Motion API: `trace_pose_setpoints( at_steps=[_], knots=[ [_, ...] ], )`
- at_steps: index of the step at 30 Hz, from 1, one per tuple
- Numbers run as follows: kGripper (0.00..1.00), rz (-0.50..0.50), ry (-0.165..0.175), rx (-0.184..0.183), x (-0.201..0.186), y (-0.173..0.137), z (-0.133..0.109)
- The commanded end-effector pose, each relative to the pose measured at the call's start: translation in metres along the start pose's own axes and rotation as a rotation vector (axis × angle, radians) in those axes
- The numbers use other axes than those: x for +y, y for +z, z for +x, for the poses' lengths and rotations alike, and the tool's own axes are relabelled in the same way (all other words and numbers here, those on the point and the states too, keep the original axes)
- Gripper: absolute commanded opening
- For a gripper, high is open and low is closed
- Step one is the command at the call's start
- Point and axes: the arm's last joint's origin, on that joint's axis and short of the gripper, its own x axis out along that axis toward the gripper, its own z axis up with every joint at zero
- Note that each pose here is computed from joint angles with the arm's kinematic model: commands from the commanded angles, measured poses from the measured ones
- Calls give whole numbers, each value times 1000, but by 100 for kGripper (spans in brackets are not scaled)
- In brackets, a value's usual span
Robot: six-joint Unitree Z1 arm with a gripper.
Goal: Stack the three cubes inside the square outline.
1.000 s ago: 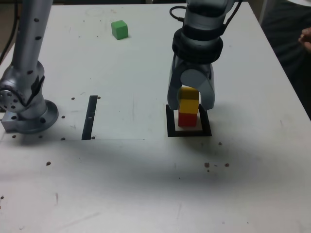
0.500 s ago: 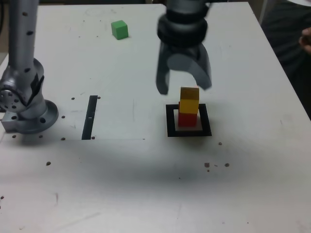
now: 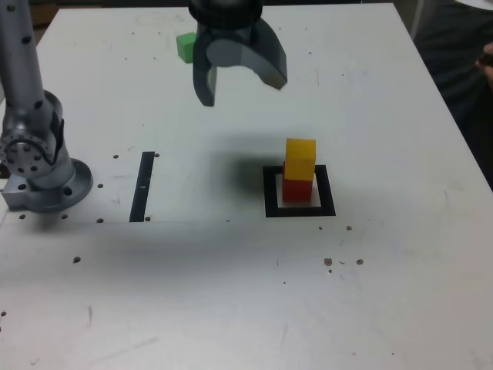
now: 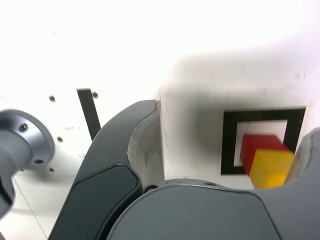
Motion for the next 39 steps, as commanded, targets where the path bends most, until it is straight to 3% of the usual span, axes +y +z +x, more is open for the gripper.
trace_pose_setpoints(
  at_steps=[1,9,19,24,29,39],
  knots=[
    [99,-28,-1,-12,15,-3,-2],
    [100,-132,-8,-10,79,-9,2],
    [100,-248,-29,30,163,-20,19],
    [100,-292,-51,61,200,-27,33],
    [100,-309,-76,119,235,-22,59],
    [100,-362,-74,180,282,-29,87]
  ],
)
